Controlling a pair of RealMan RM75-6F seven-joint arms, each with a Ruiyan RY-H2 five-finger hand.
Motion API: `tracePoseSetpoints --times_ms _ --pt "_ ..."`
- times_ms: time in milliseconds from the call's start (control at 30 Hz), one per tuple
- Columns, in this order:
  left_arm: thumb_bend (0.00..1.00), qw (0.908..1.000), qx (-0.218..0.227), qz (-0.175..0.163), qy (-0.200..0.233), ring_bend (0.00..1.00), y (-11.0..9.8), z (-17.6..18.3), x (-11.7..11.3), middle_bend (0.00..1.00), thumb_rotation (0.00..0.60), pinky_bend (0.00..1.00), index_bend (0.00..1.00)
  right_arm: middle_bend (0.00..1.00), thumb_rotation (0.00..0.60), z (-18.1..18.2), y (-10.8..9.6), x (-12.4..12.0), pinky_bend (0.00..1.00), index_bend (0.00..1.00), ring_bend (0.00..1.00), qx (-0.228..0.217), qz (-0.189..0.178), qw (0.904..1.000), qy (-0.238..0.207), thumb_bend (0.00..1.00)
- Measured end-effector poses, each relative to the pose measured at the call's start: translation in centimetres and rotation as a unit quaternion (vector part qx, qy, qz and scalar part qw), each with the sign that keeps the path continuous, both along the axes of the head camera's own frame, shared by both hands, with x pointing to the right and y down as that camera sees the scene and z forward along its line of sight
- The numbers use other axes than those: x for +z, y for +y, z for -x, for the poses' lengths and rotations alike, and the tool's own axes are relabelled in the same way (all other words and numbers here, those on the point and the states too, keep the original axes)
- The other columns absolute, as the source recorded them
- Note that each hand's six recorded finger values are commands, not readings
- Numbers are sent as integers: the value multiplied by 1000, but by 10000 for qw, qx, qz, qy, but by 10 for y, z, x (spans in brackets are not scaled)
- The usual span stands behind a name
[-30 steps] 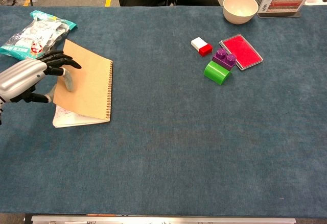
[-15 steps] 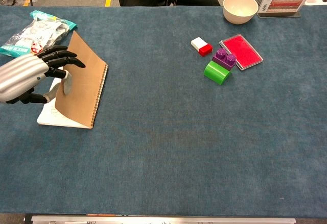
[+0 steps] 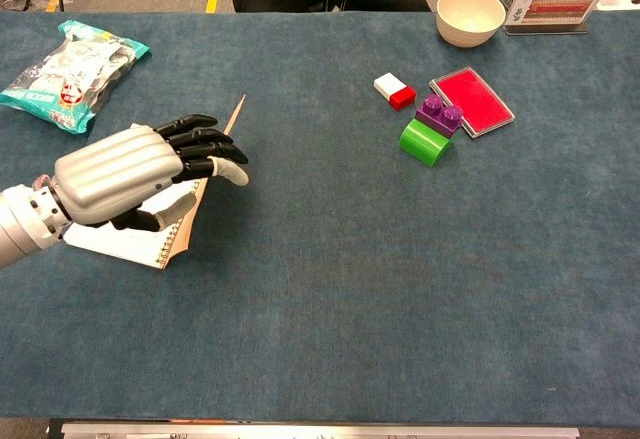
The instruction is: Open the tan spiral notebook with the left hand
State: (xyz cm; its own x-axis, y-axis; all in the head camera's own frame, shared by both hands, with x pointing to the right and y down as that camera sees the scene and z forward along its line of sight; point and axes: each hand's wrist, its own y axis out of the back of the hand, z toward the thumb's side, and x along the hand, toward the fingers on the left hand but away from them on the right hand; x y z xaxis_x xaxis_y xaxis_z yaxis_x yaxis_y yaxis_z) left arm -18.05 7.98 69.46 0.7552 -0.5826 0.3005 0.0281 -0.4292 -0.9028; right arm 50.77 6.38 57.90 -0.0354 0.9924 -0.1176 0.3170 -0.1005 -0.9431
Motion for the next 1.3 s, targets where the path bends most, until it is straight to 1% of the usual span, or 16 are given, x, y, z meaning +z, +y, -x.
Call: tracePoseSetpoints --times_ms 100,167,233,367,467,633,767,833,900,1033,1133,1233,1300 --pt "588 9998 36 184 6 119 7 -10 0 159 600 0 34 369 600 -2 1 -1 367 382 277 21 -10 10000 9 533" --pt "588 9994 53 336 44 120 13 -15 0 157 600 0 5 369 600 -3 1 -1 367 382 277 27 -9 10000 10 533" --pt "588 9988 73 485 92 125 18 -19 0 155 600 0 0 369 600 -3 1 0 367 382 277 35 3 10000 11 532" --pt "588 9950 165 966 192 143 33 -28 4 158 600 0 0 369 600 -4 1 2 367 382 277 42 5 10000 -18 532" --pt "588 9917 255 1246 171 150 45 -32 11 163 600 0 0 369 600 -5 2 3 367 382 276 54 12 10000 -25 532" --pt "589 9871 381 1544 200 151 57 -37 16 163 600 0 0 369 600 -7 3 2 367 382 277 73 1 10000 -28 532" --pt "589 9819 409 1810 372 152 63 -40 12 154 600 0 0 369 600 -9 3 2 367 382 276 85 -12 10000 -40 532" --pt "589 9814 392 1825 457 152 62 -40 7 149 600 0 0 369 600 -9 4 2 367 381 277 88 -8 10000 -46 532" --pt "589 9822 343 1766 538 152 58 -39 0 143 600 0 0 369 600 -9 4 2 367 382 277 88 -9 9999 -63 532" --pt "589 9861 163 1541 603 151 47 -28 -13 129 600 0 0 369 600 -9 3 4 367 382 277 72 13 9999 -73 532" --pt "589 9890 -160 1351 580 151 35 -12 -19 124 600 0 0 369 600 -8 1 5 367 382 277 31 56 10000 -63 532" --pt "589 9891 -660 1208 523 151 23 9 -19 125 600 0 0 369 600 -7 -1 6 367 381 277 -14 111 9999 -25 532" --pt "589 9874 -1063 1095 425 151 15 28 -17 124 600 0 0 369 600 -6 -3 6 368 382 277 -47 156 9999 4 532"
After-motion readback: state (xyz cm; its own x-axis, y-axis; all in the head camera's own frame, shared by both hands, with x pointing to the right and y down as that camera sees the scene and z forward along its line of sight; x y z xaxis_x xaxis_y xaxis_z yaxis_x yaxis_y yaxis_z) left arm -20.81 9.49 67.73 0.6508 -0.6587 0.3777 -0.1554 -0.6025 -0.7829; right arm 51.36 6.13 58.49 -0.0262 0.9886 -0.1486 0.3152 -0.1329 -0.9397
